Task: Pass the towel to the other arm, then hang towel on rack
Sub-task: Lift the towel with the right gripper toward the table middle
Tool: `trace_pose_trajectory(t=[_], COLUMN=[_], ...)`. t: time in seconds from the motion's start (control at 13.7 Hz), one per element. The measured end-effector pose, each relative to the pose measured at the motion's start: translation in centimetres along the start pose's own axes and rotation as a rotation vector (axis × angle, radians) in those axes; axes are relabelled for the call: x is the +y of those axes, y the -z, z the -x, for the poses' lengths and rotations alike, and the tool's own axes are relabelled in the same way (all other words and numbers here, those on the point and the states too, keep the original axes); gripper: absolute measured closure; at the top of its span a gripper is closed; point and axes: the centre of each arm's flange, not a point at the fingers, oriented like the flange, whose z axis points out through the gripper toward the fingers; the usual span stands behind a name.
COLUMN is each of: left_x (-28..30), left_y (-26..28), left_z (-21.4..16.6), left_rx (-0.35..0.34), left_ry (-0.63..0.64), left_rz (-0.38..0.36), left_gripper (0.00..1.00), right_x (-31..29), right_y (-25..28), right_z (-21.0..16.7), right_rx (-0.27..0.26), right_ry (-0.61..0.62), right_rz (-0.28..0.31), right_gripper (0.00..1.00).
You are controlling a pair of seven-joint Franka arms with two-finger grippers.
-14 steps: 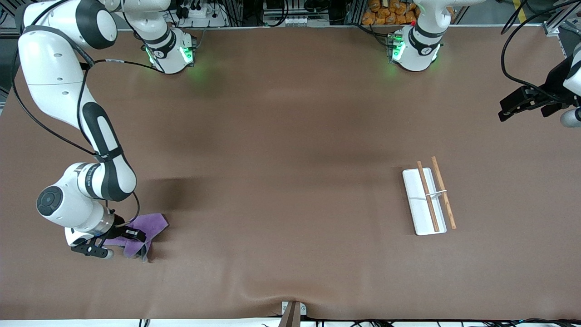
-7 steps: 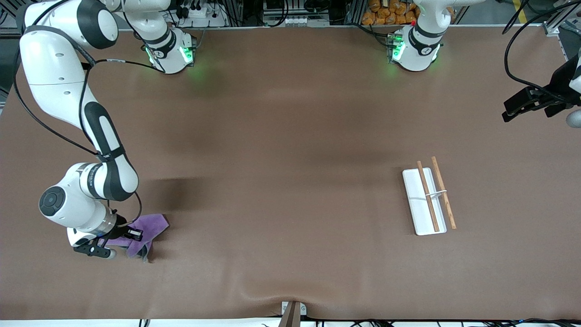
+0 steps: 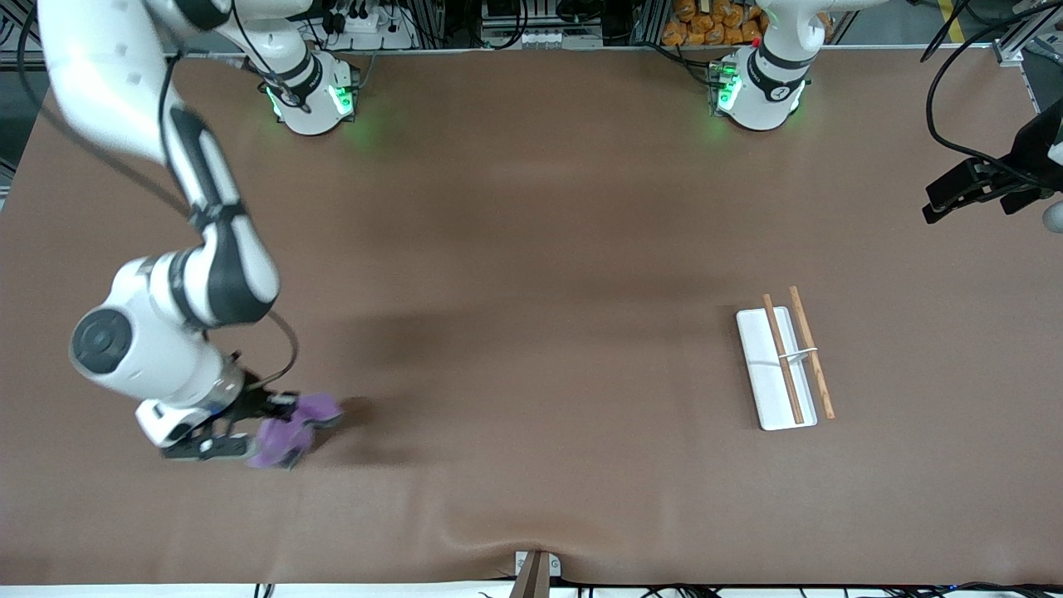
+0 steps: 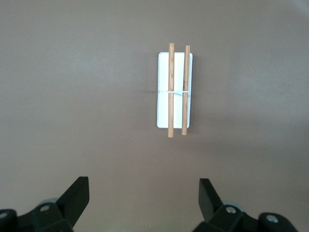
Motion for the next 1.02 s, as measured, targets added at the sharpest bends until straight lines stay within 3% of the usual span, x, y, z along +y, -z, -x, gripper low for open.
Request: trace_pose_trajectory(t=[0.29,0.59,0.88,1.02], left_x=[-0.1,-0.1,0.4,1.1], left_y=[0.0,-0.4,-2.1,-3.3], left_z=[0.0,-0.1,-0.5,-0.9], left_rx=[0.000,-0.009,-0.044,-0.076], left_ry=[0.002,0.002,-0.003,0.024], left_rz=[0.000,-0.001,0.007,0.064], left_gripper=[0.00,0.00,0.00,0.00], right_x=[-16.5,-32.8,-44.0,-46.7], right_y=[4.8,10.0,11.9,12.1], right_z=[3.5,9.5,17.1,19.4], right_rx=[0.052,0.156,0.256,0.285], right_ry=[0.232,0.468,0.684,0.741], right_rz=[-0.036,-0.109,-0.110,-0.111], right_gripper=[0.98,0.98,0.98,0.98])
